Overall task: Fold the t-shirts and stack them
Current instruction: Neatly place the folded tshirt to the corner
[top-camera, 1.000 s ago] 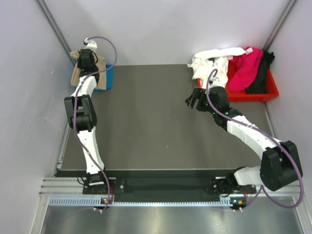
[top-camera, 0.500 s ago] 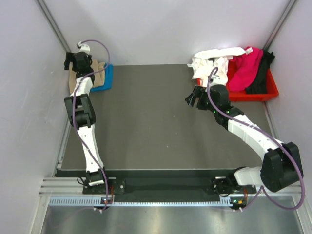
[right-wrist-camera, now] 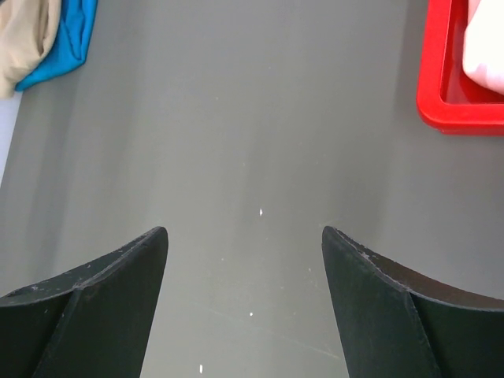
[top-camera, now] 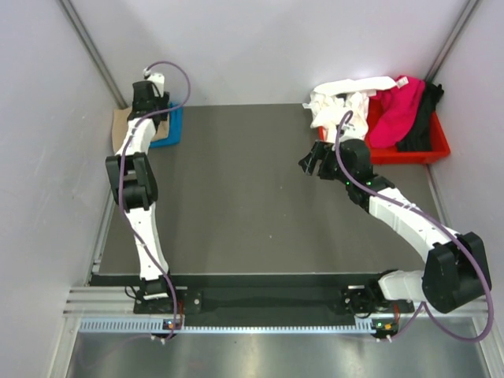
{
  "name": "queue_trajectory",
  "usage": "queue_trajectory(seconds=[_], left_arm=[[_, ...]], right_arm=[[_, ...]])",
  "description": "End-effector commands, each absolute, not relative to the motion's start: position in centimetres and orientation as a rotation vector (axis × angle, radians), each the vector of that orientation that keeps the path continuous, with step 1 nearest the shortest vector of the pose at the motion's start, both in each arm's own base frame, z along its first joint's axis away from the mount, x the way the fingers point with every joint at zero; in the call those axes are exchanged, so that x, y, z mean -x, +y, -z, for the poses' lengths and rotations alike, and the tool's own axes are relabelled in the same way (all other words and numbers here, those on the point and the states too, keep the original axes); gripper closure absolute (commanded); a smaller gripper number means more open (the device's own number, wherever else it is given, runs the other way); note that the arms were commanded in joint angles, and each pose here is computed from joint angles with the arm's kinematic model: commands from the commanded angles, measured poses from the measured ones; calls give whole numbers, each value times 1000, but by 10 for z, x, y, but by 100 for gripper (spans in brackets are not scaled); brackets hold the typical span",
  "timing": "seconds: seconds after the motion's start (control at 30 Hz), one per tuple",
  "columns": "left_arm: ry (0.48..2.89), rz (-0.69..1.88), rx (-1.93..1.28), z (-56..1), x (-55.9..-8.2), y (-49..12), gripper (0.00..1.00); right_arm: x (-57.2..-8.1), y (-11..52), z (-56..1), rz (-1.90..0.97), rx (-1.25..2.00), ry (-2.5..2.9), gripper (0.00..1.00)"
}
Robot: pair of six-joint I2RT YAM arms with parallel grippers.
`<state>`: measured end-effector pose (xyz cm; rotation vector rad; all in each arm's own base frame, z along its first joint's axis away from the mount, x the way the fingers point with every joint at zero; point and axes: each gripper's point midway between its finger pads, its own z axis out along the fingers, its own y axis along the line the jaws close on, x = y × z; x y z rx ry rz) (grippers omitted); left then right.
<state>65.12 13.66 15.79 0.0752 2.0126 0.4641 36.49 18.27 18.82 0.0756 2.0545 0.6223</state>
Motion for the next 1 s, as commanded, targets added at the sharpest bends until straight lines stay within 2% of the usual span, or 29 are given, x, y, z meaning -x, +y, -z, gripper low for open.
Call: queue_trajectory(seconds=[0.0, 0.13, 0.33, 0.53, 0.63, 0.67, 0.77, 0.8, 0.97], left_arm=[[2097, -285, -34, -141, -647, 106, 28], [2077, -342, 8, -143, -664, 114, 27], [2003, -474, 26, -152, -678, 130, 33], [2057, -510, 20, -114, -679, 136, 36], [2048, -536, 16, -114, -680, 139, 63], [2039, -541, 17, -117, -680, 140, 74], [2031, -557, 14, -118, -679, 142, 96], [2013, -555, 17, -127, -679, 142, 100], [2003, -479, -61, -133, -674, 115, 100]], right_arm=[[-361, 184, -208, -662, -65, 1973, 21], [-356, 183, -199, -649, -53, 1991, 21], [-353, 180, -193, -632, -43, 2001, 21], [-356, 182, -191, -637, -46, 2000, 21], [-358, 183, -191, -637, -44, 2002, 21], [-358, 183, -190, -637, -44, 2004, 21], [-360, 184, -190, -639, -47, 2002, 21], [-360, 184, -192, -640, -46, 1998, 21], [-362, 185, -190, -644, -45, 2003, 21]])
